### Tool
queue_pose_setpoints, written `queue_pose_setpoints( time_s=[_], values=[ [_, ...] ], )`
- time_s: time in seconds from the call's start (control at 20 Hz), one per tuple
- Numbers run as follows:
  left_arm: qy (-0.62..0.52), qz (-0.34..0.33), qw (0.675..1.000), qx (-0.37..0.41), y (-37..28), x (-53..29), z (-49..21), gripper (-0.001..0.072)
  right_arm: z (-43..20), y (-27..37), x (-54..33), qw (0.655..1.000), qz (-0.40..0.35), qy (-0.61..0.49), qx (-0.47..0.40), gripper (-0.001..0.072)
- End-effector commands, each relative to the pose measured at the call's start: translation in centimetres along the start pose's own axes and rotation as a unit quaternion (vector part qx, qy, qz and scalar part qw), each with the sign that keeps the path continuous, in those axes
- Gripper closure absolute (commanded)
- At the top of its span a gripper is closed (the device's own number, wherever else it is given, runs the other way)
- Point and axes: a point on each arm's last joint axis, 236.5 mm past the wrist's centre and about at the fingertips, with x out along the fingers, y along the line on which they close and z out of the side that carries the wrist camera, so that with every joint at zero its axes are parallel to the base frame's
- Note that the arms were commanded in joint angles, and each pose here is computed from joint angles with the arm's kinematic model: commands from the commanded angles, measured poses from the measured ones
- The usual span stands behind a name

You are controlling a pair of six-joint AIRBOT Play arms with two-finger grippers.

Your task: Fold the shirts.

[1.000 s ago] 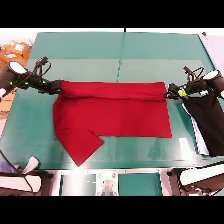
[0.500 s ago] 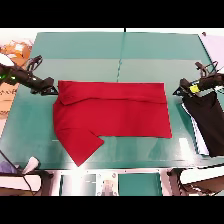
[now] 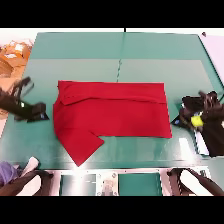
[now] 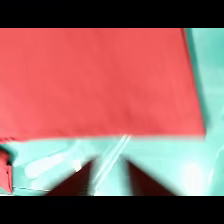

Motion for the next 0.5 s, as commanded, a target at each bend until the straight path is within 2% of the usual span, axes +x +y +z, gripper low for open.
queue_pose_setpoints(
  time_s=[0.0,0.15,0.3,0.4,0.45],
  values=[
    [0.003,0.030,0.996,-0.079,2.6,3.6,-5.3,0.0094,-5.2,-1.9,4.5,0.998,0.019,-0.003,0.066,0.0224],
    [0.058,-0.013,0.990,-0.126,1.8,7.6,-8.9,0.0095,-5.3,-2.5,7.4,0.993,0.044,-0.022,0.108,0.0214],
    [0.068,-0.030,0.985,-0.157,1.9,10.5,-10.6,0.0095,-2.8,-2.8,7.6,0.988,0.052,-0.078,0.121,0.0215],
    [0.057,-0.070,0.979,-0.182,0.5,11.7,-10.5,0.0096,-1.6,-3.0,7.3,0.986,0.050,-0.106,0.122,0.0215],
    [0.041,-0.093,0.977,-0.188,-0.2,12.1,-9.8,0.0147,-1.0,-3.2,7.2,0.984,0.048,-0.118,0.123,0.0215]
  ],
)
